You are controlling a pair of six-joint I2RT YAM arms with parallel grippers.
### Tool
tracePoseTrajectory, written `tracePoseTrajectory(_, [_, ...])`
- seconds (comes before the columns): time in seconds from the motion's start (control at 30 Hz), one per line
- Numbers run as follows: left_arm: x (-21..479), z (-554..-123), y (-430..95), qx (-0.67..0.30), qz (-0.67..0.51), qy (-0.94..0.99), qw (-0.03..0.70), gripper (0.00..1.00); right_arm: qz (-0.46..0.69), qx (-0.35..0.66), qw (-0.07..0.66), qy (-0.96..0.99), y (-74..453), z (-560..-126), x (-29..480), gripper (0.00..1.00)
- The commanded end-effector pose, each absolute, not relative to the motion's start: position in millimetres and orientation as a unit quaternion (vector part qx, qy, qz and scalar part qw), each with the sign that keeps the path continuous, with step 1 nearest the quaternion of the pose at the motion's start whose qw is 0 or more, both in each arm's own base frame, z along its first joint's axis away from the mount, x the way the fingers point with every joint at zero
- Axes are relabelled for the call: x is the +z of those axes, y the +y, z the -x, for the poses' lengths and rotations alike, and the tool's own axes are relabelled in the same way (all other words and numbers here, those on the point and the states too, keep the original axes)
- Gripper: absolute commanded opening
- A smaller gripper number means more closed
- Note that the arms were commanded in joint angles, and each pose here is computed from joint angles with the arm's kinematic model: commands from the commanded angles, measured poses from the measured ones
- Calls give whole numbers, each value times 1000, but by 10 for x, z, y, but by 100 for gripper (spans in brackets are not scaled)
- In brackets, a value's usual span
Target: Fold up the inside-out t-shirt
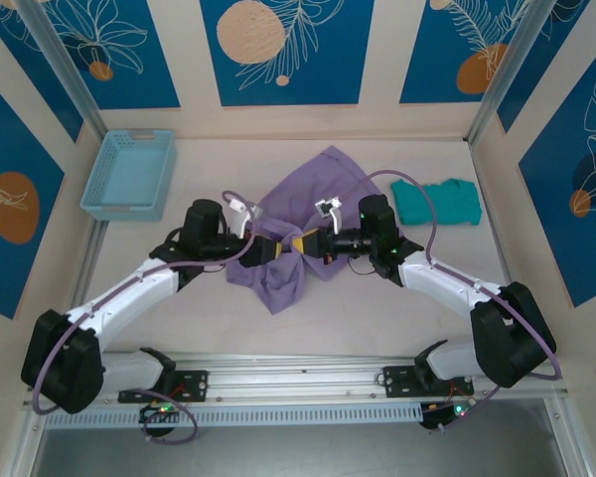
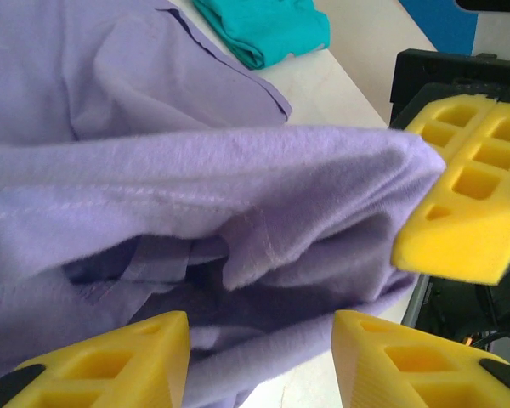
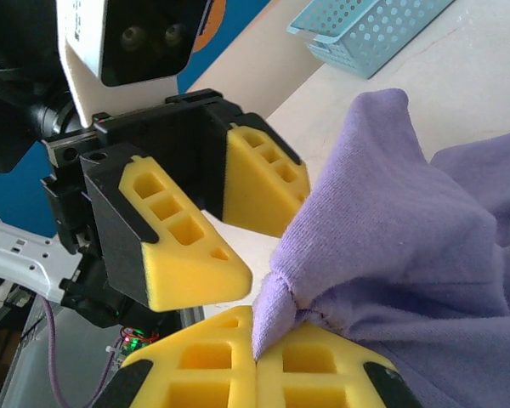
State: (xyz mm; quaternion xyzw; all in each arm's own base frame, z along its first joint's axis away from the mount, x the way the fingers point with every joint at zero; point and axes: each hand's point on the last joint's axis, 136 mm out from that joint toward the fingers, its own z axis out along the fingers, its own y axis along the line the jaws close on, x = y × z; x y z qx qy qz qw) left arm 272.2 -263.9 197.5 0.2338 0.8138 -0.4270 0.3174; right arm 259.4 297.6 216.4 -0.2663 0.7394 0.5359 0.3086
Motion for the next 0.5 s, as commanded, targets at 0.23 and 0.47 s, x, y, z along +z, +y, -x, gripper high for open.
tracePoseTrajectory(0.23, [2082, -2828, -2860, -456, -286, 776, 328, 50, 276, 543, 320, 726, 2972, -2594, 2323, 0])
tracePoseTrajectory(0.47, [2093, -2879, -2932, -471, -290, 765, 329, 39, 275, 543, 320, 726, 2965, -2588, 2322, 0])
